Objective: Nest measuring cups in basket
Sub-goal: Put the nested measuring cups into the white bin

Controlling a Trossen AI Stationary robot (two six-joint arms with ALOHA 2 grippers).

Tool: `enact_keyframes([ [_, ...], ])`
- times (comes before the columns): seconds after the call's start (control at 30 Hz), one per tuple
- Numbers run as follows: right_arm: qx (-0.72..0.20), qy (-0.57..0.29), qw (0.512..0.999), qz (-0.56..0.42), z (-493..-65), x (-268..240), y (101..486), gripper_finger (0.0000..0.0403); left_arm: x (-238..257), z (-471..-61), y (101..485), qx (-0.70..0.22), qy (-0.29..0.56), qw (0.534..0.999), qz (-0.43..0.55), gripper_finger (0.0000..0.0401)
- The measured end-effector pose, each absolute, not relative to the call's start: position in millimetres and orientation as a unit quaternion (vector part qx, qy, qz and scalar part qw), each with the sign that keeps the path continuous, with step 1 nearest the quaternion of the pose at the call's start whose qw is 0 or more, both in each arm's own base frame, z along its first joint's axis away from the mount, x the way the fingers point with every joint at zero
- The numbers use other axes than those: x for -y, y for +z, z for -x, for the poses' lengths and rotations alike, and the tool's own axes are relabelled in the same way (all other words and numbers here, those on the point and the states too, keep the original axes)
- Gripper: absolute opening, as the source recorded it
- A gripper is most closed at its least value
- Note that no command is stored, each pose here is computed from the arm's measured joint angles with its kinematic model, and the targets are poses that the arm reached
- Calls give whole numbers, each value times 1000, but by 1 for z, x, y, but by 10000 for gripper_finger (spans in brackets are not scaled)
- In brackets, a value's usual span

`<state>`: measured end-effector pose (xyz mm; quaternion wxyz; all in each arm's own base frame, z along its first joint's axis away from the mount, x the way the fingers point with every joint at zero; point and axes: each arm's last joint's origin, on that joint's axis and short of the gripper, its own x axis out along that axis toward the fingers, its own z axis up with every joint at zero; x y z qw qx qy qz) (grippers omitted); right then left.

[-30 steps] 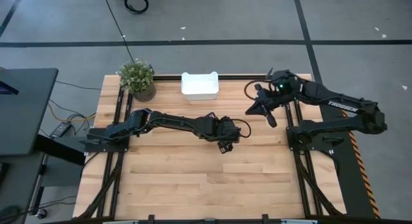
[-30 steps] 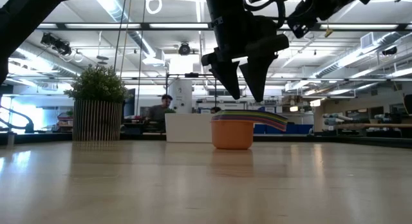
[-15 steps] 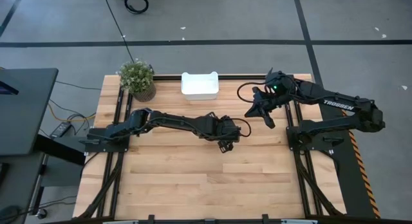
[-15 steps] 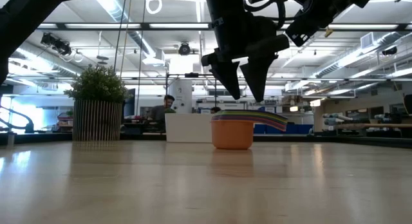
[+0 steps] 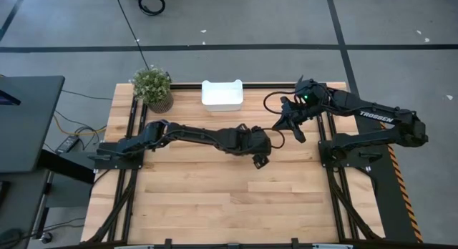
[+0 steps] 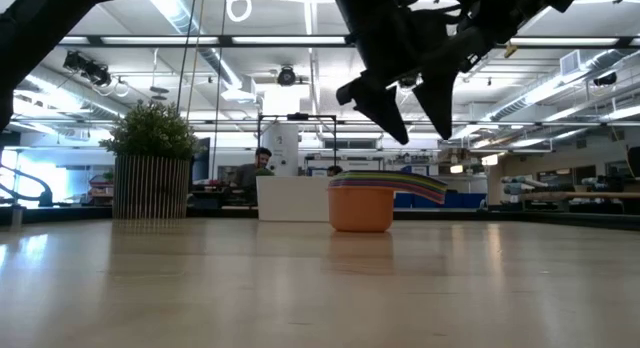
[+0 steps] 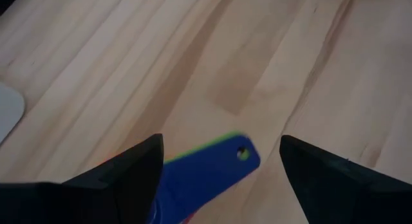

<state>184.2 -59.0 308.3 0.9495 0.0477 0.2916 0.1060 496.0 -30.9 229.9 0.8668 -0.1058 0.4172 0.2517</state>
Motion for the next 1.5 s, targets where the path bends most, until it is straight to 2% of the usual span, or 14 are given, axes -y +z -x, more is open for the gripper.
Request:
enact_keyframes([
  [0.17,-292,106,949,-48,-184,59,308,23,29,-503,234,-382,245,882,126,316],
  [0.3,-293,106,949,-49,-184,59,308,23,30,-502,233,-394,228,881,129,316],
  [0.43,-298,107,947,-51,-183,59,307,23,28,-496,229,-431,226,865,120,316],
  [0.67,-301,107,946,-53,-183,58,307,23,27,-477,220,-549,170,819,6,316],
  [0.83,-301,107,946,-53,-183,58,307,23,31,-477,219,-566,109,816,48,316],
  [0.97,-301,107,946,-53,-183,58,307,23,33,-477,218,-573,71,815,45,316],
  [1.5,-301,107,946,-53,-183,58,307,23,22,-478,219,-569,95,814,70,316],
])
